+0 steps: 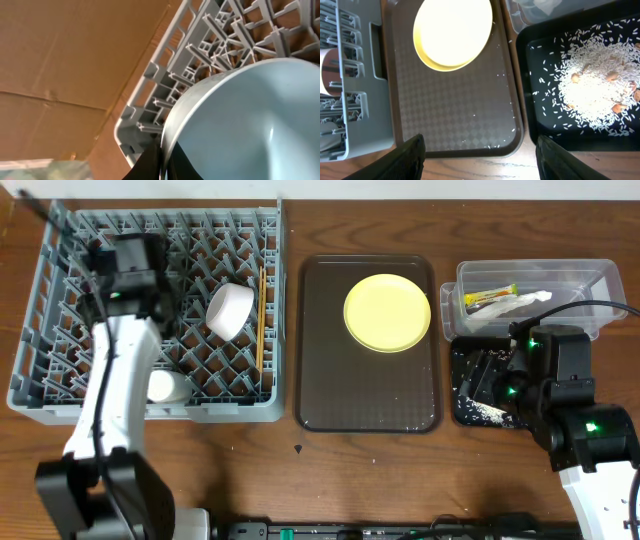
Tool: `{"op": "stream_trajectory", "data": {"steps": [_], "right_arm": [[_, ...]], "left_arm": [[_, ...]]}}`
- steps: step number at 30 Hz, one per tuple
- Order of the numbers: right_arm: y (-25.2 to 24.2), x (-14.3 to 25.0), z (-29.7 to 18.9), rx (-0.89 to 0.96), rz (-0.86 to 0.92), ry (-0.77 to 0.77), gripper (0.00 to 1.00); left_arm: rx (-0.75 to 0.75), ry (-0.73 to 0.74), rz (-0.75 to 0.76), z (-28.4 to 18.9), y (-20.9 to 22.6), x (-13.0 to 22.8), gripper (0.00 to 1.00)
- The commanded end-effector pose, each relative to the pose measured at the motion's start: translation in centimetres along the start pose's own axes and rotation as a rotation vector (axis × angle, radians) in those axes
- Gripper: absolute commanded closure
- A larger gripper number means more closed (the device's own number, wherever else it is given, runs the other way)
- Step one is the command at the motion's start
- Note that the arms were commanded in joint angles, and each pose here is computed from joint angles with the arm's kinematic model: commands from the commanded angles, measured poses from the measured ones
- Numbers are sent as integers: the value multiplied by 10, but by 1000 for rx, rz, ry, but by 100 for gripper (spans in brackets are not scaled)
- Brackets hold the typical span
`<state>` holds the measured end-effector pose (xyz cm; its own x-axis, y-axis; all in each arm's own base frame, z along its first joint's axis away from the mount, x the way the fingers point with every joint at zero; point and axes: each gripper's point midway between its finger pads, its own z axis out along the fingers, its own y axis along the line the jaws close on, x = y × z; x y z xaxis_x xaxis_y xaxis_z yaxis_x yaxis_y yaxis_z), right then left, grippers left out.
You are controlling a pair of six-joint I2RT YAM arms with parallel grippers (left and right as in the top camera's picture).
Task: Sort waste into correct bins and load items into the dishwasher
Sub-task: 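Adjust the light-blue bowl upright in the rack with left gripper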
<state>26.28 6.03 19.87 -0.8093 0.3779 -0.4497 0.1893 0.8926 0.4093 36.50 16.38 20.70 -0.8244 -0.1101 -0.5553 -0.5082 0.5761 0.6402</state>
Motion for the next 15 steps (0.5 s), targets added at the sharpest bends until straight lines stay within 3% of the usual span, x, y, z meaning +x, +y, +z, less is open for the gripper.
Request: {"op": "stream_trajectory", "data": {"steps": [1,7,15], "right_arm": [[-1,-5,-1,2,7,-18,30],[-1,-5,-1,2,7,-17,30],[-1,-4,-1,5,8,-12,30]], "left_arm": [[-175,-58,65,-14,4,-10,93],[-278,-92,190,-16,-19,-18,93],[-380,-89,209,-13,-15,-18,92]]}}
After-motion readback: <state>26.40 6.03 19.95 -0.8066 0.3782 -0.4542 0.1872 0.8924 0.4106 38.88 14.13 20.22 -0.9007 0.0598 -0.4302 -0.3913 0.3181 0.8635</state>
